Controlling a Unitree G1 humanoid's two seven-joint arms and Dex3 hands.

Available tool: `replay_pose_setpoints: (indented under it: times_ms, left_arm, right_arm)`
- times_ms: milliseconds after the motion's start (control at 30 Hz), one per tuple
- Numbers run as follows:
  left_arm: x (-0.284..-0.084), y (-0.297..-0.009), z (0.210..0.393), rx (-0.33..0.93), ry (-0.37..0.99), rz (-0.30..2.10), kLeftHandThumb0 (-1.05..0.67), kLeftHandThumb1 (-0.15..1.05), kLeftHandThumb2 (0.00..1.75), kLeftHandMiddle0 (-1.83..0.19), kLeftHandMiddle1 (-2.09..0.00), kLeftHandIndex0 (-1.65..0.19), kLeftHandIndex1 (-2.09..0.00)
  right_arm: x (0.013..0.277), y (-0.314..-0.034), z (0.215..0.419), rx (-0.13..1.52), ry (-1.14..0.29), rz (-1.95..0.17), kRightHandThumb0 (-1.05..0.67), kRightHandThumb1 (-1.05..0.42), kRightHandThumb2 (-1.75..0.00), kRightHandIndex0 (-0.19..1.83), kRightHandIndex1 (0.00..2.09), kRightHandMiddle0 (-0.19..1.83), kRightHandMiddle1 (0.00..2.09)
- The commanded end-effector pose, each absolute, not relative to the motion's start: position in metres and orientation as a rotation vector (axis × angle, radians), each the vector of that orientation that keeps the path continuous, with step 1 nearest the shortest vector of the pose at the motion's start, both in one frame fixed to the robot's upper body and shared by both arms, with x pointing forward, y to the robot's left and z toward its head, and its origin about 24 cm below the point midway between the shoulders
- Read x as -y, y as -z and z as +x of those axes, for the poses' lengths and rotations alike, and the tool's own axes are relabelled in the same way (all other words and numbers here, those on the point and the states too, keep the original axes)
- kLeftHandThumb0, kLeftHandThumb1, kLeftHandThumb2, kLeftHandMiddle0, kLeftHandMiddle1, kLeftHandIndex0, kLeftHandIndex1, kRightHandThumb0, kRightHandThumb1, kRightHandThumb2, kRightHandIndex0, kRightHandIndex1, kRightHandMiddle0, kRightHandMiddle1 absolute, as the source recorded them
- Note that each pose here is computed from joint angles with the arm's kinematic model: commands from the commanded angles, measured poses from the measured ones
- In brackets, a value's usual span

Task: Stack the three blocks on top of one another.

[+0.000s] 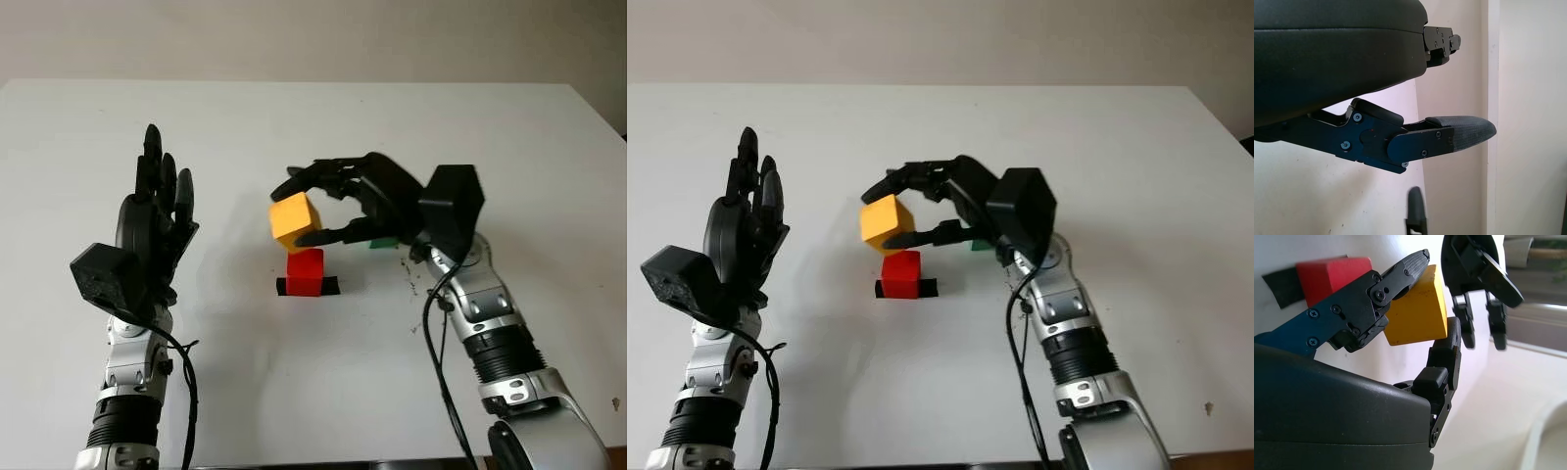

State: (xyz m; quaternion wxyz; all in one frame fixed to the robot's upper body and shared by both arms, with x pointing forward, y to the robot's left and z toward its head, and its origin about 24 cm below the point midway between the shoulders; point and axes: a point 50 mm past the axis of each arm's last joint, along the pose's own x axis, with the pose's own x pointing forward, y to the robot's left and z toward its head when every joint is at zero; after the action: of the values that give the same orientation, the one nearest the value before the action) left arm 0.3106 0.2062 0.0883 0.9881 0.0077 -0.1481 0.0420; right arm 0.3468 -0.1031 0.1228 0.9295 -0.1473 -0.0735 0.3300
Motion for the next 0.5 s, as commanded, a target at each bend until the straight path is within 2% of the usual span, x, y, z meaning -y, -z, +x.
replay_pose_setpoints:
  times_ms: [0,233,467]
  left_arm:
    - [-0.205,-0.088,0.309,0.302,-0.087,0.018,-0.71,1.05,0.52,0.05,-0.06,0.07,-0.05]
    - [-0.205,-0.087,0.309,0.301,-0.086,0.007,-0.72,1.05,0.49,0.06,-0.05,0.07,-0.05]
    - [-0.205,-0.087,0.309,0.295,-0.087,0.013,-0.74,1.05,0.48,0.05,-0.06,0.06,-0.06]
  right_arm:
    - [0.098,-0.127,0.348,0.163,-0.691,-0.304,-0.36,-0.76,-0.05,0.33,0.10,0.79,1.03]
    - [0.093,-0.123,0.343,0.148,-0.719,-0.323,-0.35,-0.76,-0.05,0.33,0.11,0.80,1.03]
    - [0.099,-0.122,0.338,0.131,-0.726,-0.306,-0.35,-0.76,-0.06,0.31,0.11,0.80,1.03]
